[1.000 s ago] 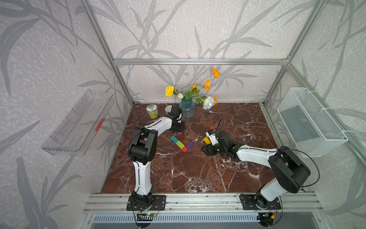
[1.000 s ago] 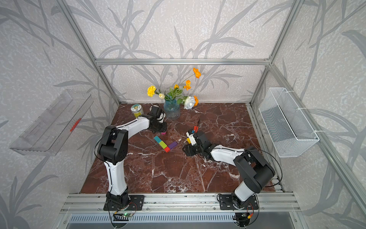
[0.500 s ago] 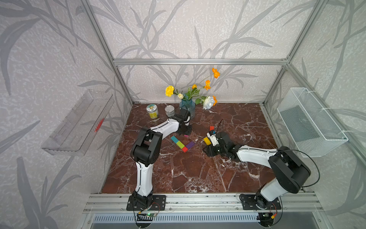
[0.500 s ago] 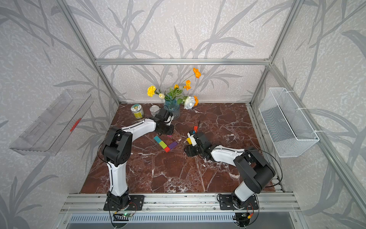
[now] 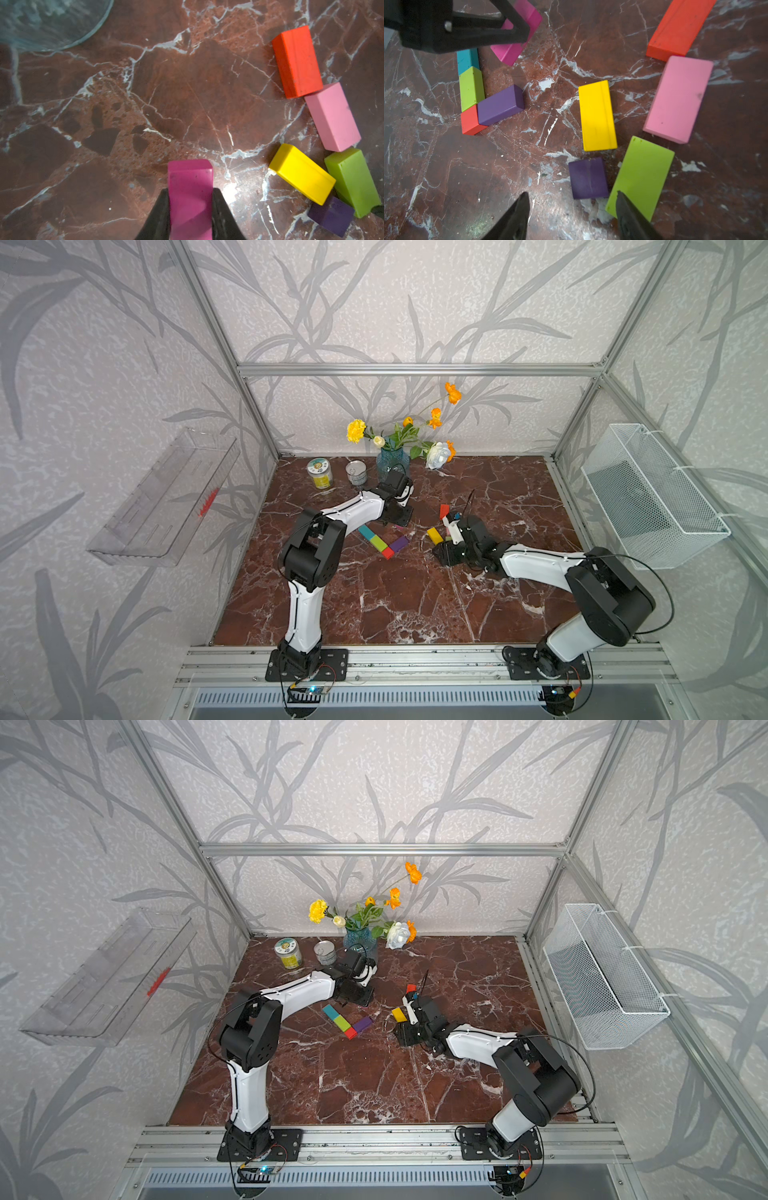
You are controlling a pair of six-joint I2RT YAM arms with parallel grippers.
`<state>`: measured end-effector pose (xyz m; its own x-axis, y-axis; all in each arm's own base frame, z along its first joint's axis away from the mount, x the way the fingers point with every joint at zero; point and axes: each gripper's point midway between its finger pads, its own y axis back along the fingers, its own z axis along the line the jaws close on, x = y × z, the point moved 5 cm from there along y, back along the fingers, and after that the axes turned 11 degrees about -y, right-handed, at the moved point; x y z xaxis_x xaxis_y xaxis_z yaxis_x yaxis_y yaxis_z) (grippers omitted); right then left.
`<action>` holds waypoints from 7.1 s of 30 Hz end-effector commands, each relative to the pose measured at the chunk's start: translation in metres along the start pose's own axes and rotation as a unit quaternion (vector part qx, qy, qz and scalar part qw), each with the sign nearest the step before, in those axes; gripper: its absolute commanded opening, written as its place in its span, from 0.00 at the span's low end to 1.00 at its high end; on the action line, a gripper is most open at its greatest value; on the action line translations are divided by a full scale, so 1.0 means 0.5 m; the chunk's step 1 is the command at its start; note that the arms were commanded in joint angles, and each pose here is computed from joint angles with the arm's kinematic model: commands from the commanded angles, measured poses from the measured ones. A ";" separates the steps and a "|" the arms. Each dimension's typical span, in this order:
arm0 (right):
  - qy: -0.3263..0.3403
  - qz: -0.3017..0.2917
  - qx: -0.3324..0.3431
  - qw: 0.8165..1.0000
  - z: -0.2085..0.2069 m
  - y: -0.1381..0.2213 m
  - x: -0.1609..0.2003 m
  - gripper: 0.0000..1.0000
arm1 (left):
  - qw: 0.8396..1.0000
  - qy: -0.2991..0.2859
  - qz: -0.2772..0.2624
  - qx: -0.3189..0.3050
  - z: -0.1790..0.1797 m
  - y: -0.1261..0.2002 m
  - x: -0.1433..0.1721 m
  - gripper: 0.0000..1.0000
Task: Assemble the letter v with building blocks
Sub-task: Place the building block at the center of the board, then adjust the building block at the center of the board.
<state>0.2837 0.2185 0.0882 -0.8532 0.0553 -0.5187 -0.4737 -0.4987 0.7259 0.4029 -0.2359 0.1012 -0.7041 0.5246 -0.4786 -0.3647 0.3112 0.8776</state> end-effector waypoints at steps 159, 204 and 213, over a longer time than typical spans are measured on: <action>-0.047 0.039 -0.089 0.994 0.130 -0.187 0.017 0.00 | 0.997 0.065 0.036 0.022 -0.003 0.022 0.156 0.00; -0.040 0.050 -0.085 0.994 0.132 -0.200 0.018 0.00 | 0.997 0.065 0.049 0.013 0.004 0.005 0.160 0.00; -0.038 0.047 -0.087 0.994 0.133 -0.190 0.016 0.00 | 0.996 0.072 0.056 -0.011 0.022 0.002 0.157 0.00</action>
<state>0.3111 0.3254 0.0527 -0.9009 0.0870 -0.4252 -0.3698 -0.6667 0.6471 0.3506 -0.1916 0.0666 -0.8031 0.4442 -0.3972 -0.2949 0.2828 0.9127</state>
